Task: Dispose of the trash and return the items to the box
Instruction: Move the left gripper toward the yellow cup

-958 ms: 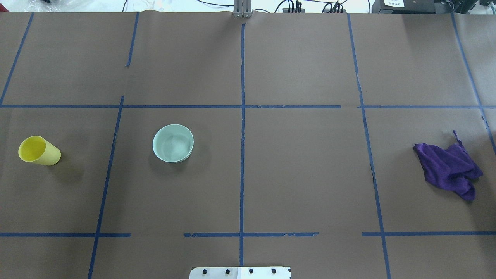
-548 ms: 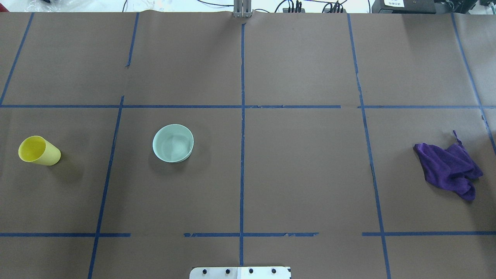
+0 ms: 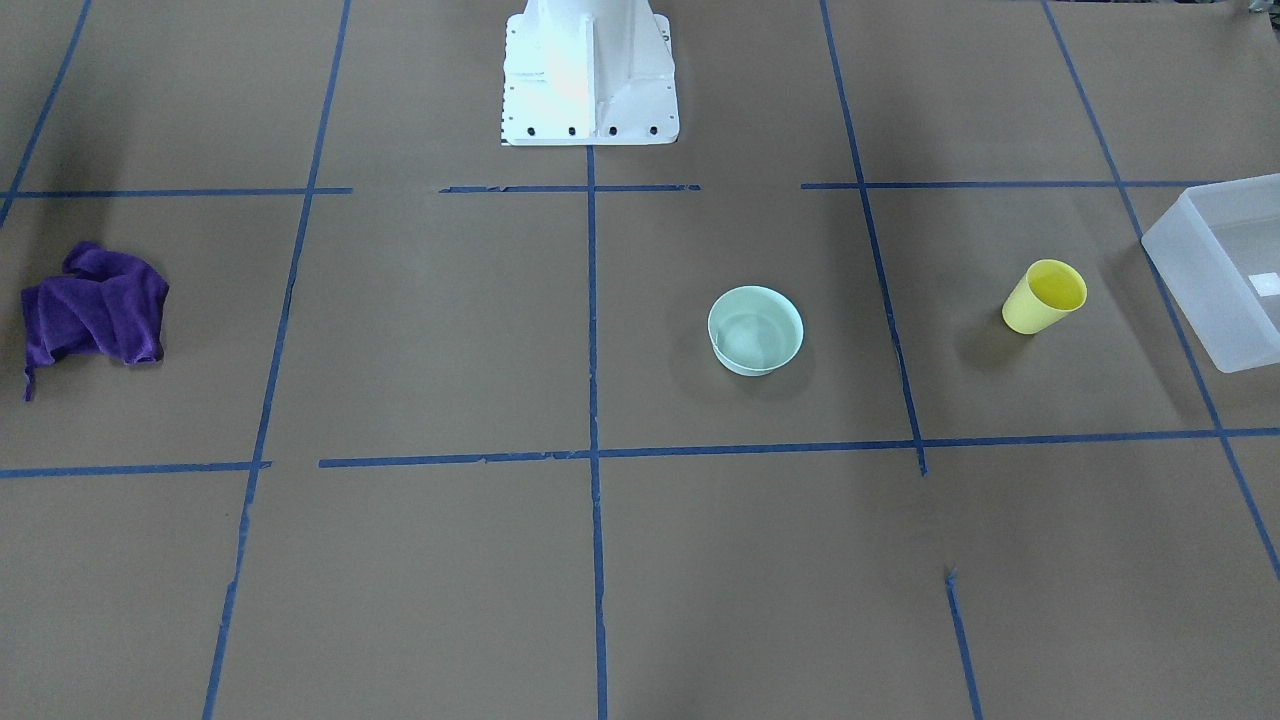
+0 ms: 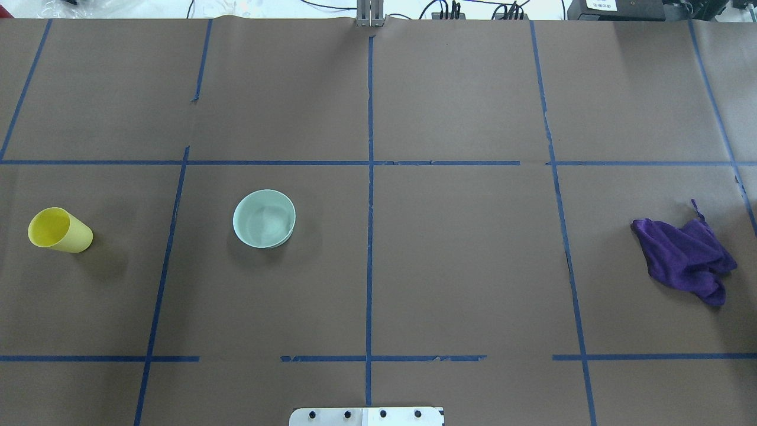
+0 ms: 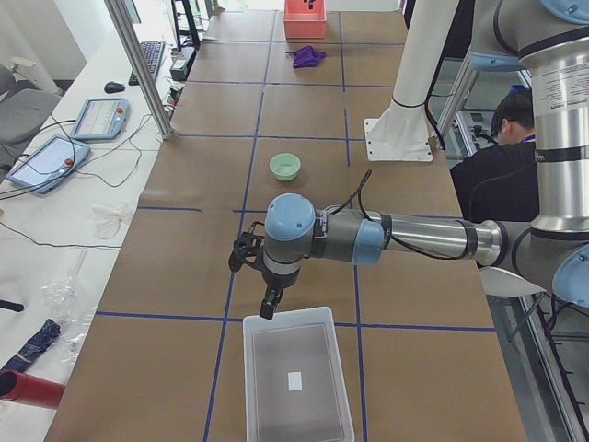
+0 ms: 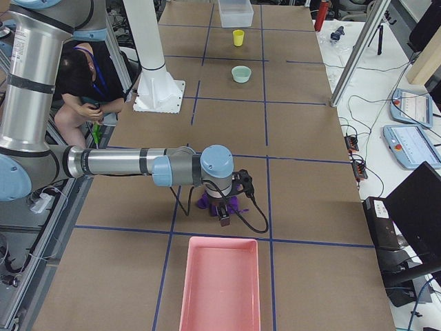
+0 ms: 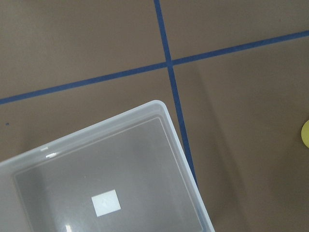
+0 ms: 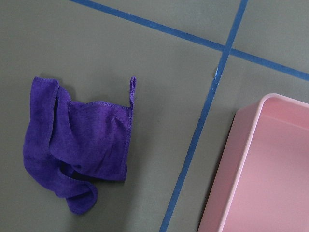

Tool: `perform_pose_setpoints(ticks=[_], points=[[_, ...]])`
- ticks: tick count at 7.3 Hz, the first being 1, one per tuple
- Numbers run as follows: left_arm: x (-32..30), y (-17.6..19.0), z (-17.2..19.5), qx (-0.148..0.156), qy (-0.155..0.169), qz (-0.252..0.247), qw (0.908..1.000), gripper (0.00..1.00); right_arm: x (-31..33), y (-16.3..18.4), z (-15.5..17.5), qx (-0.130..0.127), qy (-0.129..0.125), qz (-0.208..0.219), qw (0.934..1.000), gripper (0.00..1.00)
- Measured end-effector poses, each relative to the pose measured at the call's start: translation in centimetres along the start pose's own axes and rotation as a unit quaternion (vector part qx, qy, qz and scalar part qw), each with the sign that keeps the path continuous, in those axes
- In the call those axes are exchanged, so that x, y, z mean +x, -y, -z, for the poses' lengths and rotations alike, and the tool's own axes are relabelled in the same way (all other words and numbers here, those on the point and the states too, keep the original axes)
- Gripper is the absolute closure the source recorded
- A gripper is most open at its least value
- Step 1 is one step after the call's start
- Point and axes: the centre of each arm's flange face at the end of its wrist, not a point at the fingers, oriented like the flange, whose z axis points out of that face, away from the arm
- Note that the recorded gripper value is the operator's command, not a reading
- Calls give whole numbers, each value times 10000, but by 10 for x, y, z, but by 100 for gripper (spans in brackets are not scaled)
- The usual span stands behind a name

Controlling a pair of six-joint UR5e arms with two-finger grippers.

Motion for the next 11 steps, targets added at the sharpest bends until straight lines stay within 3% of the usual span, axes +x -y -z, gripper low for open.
perform_pose_setpoints(ticks=[1, 3, 5, 6, 7, 9, 10, 11], points=[[3, 11, 4, 473, 85, -436, 9979, 0, -4, 8, 5, 200, -45, 176, 9996, 0], [5, 19, 8, 1407, 242, -1268, 9816, 0, -16, 27, 19, 681, -126, 598, 9958, 0], [13, 22, 10, 1994, -51, -1203, 9725, 0, -30, 43, 22, 917, -118, 866, 9919, 0], [24, 23, 10, 2189, -261, -1169, 9684, 0, -36, 51, 25, 1000, -92, 779, 9919, 0], [43, 27, 3, 2263, -476, -1264, 9647, 0, -41, 56, 26, 1110, -58, 634, 9918, 0], [89, 30, -21, 2148, -1019, -880, 9673, 0, -50, 57, 24, 1270, 7, 499, 9906, 0], [105, 27, -38, 2039, -1041, -596, 9716, 0, -51, 56, 23, 1287, 25, 479, 9905, 0], [116, 22, -58, 1986, -835, -288, 9761, 2, -51, 56, 23, 1292, 31, 470, 9905, 0]])
